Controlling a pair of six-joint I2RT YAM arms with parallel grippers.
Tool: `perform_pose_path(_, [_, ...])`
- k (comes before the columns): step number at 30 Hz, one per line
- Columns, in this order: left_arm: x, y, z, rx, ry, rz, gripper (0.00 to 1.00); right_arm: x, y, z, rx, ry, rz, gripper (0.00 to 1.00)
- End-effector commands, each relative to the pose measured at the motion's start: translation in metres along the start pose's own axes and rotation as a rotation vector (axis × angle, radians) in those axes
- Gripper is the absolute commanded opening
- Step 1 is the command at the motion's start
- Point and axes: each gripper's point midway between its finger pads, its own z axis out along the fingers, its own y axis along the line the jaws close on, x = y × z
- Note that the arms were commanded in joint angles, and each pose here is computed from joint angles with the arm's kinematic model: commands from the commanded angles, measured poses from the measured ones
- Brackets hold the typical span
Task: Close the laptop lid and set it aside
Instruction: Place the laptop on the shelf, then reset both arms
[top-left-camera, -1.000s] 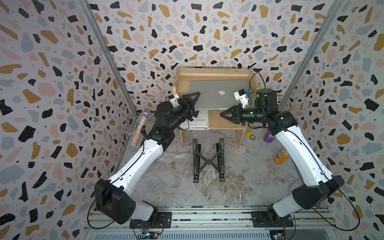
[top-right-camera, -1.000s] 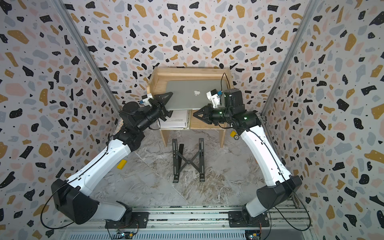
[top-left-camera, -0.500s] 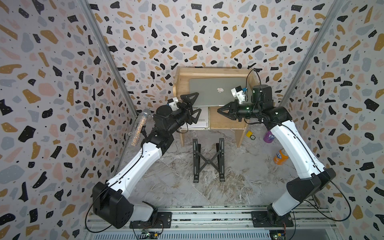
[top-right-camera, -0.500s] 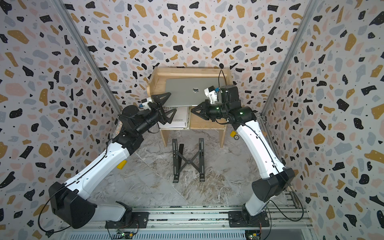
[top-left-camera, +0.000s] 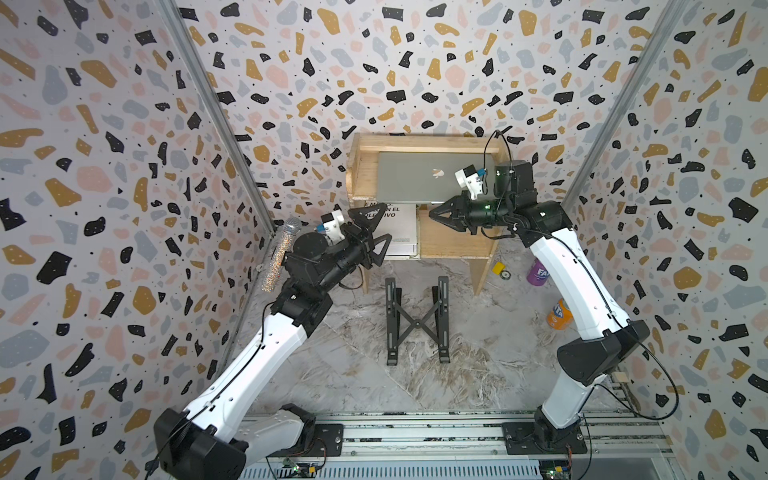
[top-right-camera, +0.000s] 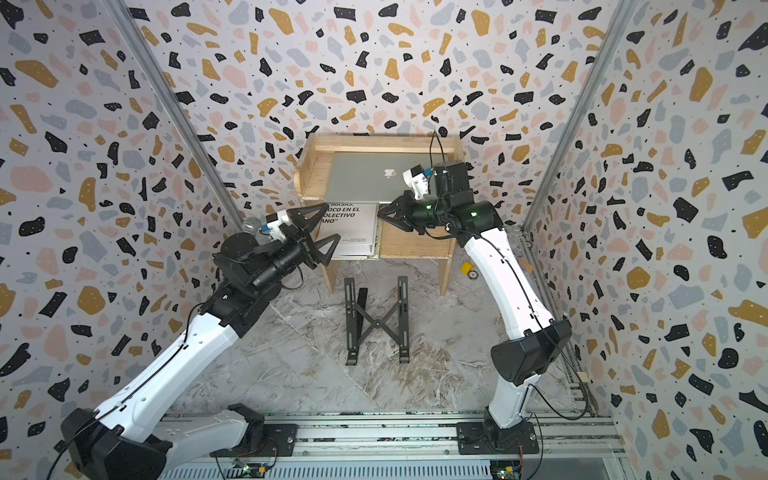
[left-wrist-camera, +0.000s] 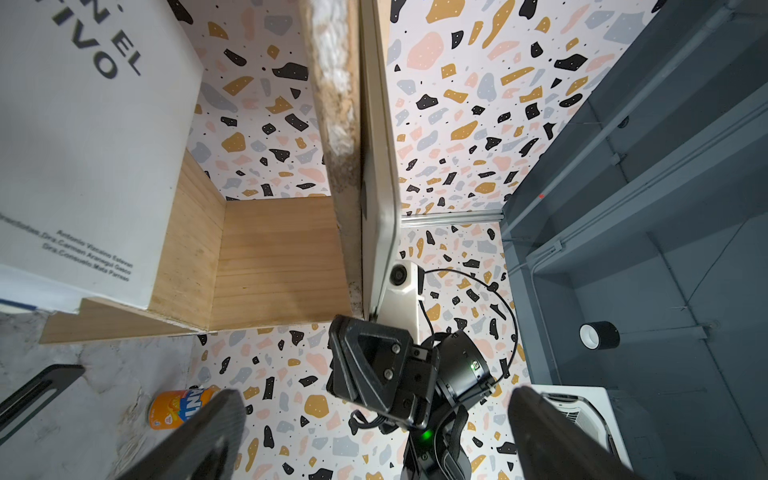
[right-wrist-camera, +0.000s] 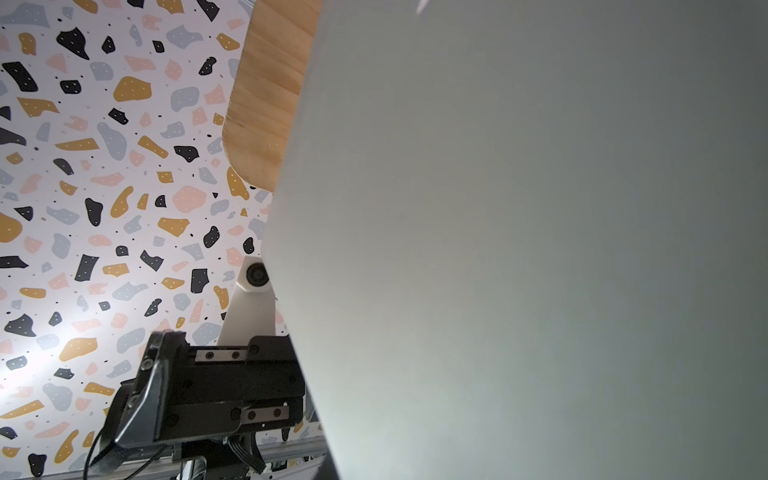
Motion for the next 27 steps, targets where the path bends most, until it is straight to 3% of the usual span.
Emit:
perform_pose_path(1, [0.005,0.005,-0.016,-0.018,0.006,0.065,1.0,-0.013,0.005,-0.014,-0.013,-0.033,-0.033,0.1])
perform_pose_path(12, [0.023,0.036,-0.061,-0.153,0.044,0.202,1.0,-0.015,0.01,-0.025,-0.067,-0.023,-0.078,0.11])
perform_pose_path(19, [0.033,0.04,-0.085,-0.31,0.139,0.455,1.0,0.015,0.053,-0.048,-0.15,0.002,-0.198,0.4])
perform_pose_path(24, [0.021,0.045,-0.108,-0.41,0.083,0.599,1.0,0.051,0.056,-0.069,-0.144,0.015,-0.259,0.61])
perform_pose_path(27, [0.005,0.052,-0.128,-0.491,-0.009,0.68,1.0,0.078,0.035,-0.084,-0.039,0.025,-0.306,0.79])
